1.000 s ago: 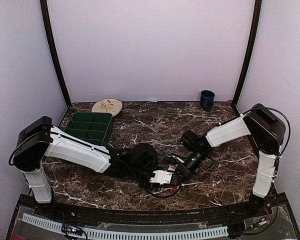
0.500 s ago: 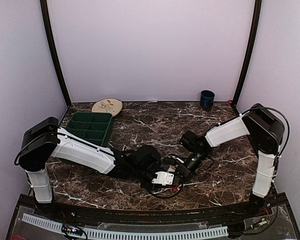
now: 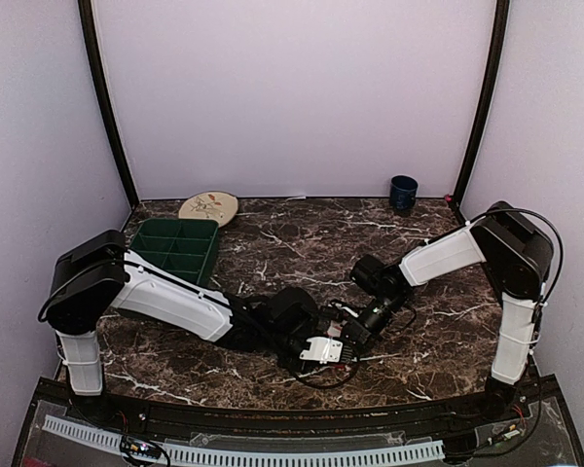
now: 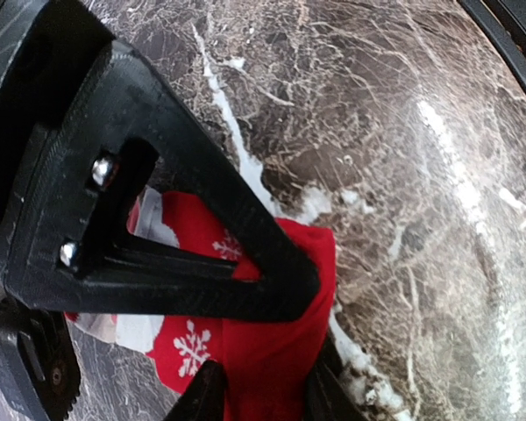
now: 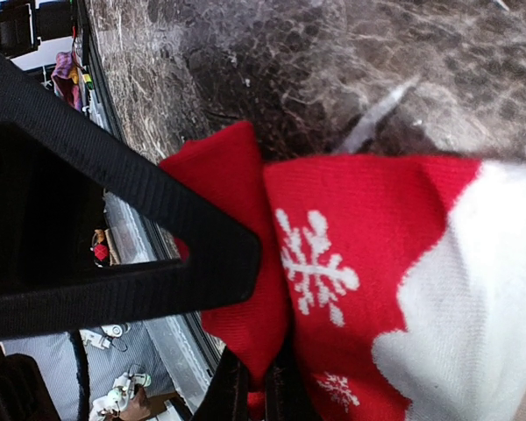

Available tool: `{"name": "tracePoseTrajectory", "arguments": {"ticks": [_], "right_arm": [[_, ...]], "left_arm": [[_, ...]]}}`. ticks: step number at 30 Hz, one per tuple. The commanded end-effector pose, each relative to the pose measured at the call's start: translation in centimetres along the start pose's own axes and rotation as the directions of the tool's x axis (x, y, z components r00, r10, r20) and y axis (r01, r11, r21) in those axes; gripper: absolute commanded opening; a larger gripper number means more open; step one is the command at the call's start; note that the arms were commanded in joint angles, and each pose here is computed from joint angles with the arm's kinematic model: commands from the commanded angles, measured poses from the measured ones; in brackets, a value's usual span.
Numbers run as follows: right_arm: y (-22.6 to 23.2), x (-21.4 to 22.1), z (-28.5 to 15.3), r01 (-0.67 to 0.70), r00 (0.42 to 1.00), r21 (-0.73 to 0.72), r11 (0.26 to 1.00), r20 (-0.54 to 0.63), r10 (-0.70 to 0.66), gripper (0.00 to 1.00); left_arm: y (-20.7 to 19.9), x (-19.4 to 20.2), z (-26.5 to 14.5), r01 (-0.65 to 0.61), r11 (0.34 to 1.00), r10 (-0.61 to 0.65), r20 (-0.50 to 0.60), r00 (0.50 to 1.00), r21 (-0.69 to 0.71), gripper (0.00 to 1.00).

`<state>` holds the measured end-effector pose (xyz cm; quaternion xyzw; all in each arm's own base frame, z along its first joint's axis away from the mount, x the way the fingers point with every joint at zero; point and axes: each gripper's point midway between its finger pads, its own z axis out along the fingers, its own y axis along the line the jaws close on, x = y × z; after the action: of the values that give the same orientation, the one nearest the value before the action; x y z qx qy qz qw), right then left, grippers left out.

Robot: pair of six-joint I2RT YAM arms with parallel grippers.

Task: Roll the socks
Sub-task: Roll the sock at the center of the board.

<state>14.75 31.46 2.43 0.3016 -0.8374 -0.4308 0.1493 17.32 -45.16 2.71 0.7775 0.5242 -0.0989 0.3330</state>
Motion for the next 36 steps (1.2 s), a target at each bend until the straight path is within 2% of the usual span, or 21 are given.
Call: {"name": "tracePoseTrajectory", "arguments": {"ticks": [1, 3, 5, 9, 12, 15, 19, 27, 36], "right_arm": [[-0.7, 0.4, 0.2, -0.021, 1.0, 0.008, 1.0, -0.017, 0.021, 0.0], [-0.6, 0.4, 0.1, -0.019, 1.0, 0.01, 1.0, -0.014, 0.019, 0.0], [-0.5, 0.3, 0.0, -0.017, 1.0, 0.013, 1.0, -0.01, 0.017, 0.0], [-0.6, 0.4, -0.1, -0.016, 1.0, 0.027, 1.0, -0.005, 0.016, 0.0], [-0.7, 0.4, -0.3, -0.014, 1.0, 0.043, 0.999, 0.0, 0.014, 0.05], [-0.8, 0.1, -0.8, -0.011, 1.0, 0.072, 0.997, 0.018, 0.01, 0.21], [-0.8, -0.6, -1.6, -0.006, 0.999, 0.115, 0.993, 0.053, 0.0, 0.32], [-1.1, -0.9, -2.4, -0.023, 0.993, 0.146, 0.989, 0.122, 0.005, 0.37], [-1.3, -1.4, -3.6, -0.043, 0.979, 0.204, 0.978, 0.202, 0.001, 0.41]], "left_arm": [[-0.2, 0.0, 0.6, -0.022, 1.0, 0.022, -0.017, 1.0, 0.008, 0.31], [-0.8, 0.2, 0.8, -0.027, 0.999, 0.028, -0.025, 0.999, 0.043, 0.25], [-1.4, 0.4, 1.0, -0.02, 0.996, 0.023, -0.039, 0.999, 0.084, 0.15], [-2.6, 1.0, 1.2, 0.007, 0.987, 0.005, -0.078, 0.997, 0.159, 0.08], [-3.5, 1.4, 1.1, 0.029, 0.977, -0.006, -0.11, 0.994, 0.209, 0.07], [-4.4, 1.6, 0.9, 0.078, 0.955, -0.033, -0.158, 0.987, 0.286, 0.05], [-5.3, 1.0, 0.6, 0.172, 0.909, -0.098, -0.206, 0.974, 0.381, 0.05], [-5.1, -0.5, -0.9, 0.341, 0.823, -0.249, -0.25, 0.935, 0.455, 0.05], [-4.8, 0.9, -2.6, 0.478, 0.738, -0.346, -0.341, 0.874, 0.477, 0.05]]}}
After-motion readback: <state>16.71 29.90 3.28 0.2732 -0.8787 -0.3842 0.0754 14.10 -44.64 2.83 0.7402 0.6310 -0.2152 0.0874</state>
